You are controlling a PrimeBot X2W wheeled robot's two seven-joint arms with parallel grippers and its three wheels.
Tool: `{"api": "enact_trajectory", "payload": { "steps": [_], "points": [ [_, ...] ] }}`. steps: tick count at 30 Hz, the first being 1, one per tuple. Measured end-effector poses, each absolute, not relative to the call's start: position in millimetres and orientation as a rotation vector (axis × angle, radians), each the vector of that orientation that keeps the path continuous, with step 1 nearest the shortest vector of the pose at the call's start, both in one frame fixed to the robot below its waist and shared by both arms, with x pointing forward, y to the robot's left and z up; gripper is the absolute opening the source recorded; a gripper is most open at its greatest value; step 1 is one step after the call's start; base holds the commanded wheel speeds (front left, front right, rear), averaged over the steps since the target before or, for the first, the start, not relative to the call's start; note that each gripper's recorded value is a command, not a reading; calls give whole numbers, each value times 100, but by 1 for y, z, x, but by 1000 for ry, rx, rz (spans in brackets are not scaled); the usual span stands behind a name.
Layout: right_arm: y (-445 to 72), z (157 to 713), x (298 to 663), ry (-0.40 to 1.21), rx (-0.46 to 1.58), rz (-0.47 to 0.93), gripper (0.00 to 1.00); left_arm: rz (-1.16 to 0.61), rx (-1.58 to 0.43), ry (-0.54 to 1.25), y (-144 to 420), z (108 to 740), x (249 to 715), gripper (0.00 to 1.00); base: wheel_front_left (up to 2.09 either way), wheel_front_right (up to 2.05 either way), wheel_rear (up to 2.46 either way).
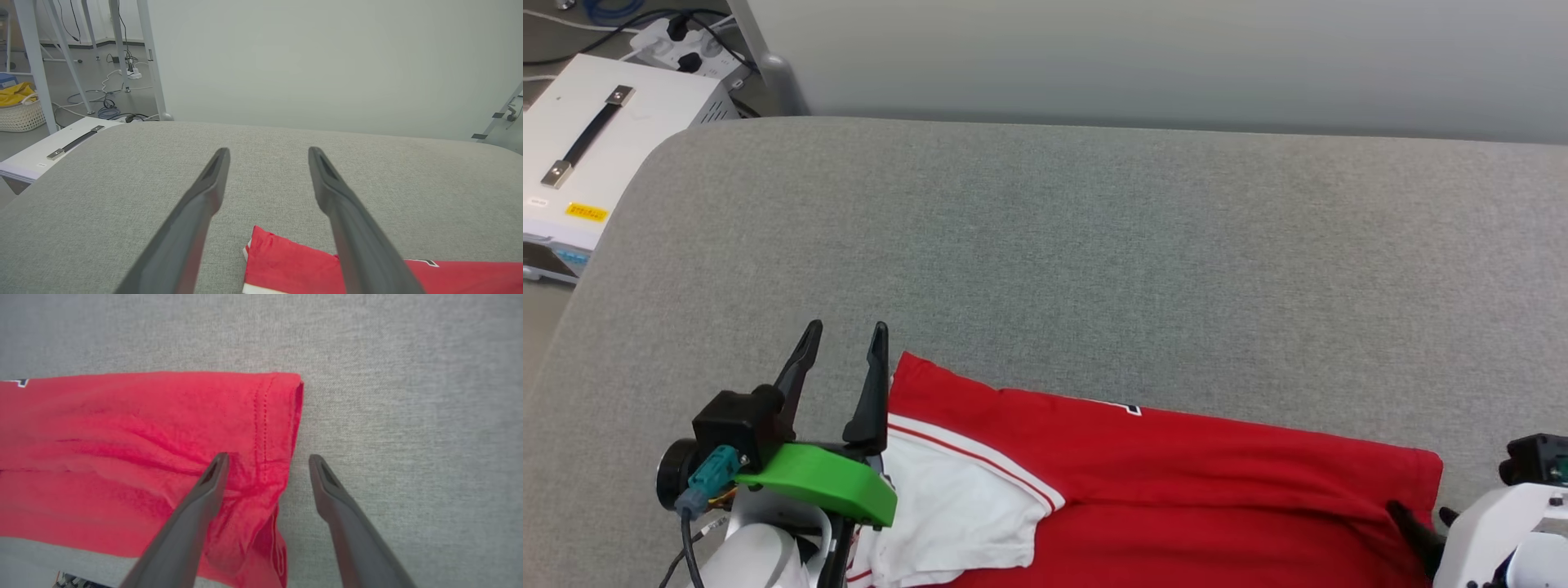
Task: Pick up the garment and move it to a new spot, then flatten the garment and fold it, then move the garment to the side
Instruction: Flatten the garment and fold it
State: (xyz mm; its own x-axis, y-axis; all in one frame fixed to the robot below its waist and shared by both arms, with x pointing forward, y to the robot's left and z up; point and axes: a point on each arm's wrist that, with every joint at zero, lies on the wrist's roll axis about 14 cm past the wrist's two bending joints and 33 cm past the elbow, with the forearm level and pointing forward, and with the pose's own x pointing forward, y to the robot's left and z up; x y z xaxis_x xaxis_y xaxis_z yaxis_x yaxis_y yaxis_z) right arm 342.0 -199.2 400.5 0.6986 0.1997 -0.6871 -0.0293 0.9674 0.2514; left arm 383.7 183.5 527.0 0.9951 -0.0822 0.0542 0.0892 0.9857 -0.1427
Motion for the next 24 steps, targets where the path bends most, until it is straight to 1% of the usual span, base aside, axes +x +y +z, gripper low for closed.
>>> {"api": "enact_trajectory", "payload": {
  "steps": [4, 10, 11, 13, 17, 24],
  "points": [
    [-185, 379, 335, 871, 256, 154, 100, -78, -142, -64, 183, 527, 382, 100, 0, 0, 0],
    [-177, 359, 329, 960, 287, 166, 100, -74, -142, -70, 181, 525, 384, 100, 0, 0, 0],
    [-175, 356, 328, 979, 296, 173, 47, -77, -145, -68, 180, 523, 384, 100, 0, 0, 0],
    [-172, 354, 327, 1004, 305, 183, 0, -78, -148, -60, 179, 520, 383, 100, 0, 0, 0],
    [-169, 355, 329, 1012, 322, 196, 0, -79, -150, -61, 178, 518, 385, 100, 0, 0, 0],
    [-175, 380, 341, 921, 290, 205, 0, -77, -130, -62, 179, 517, 377, 100, 0, 0, 0]
  ]
}}
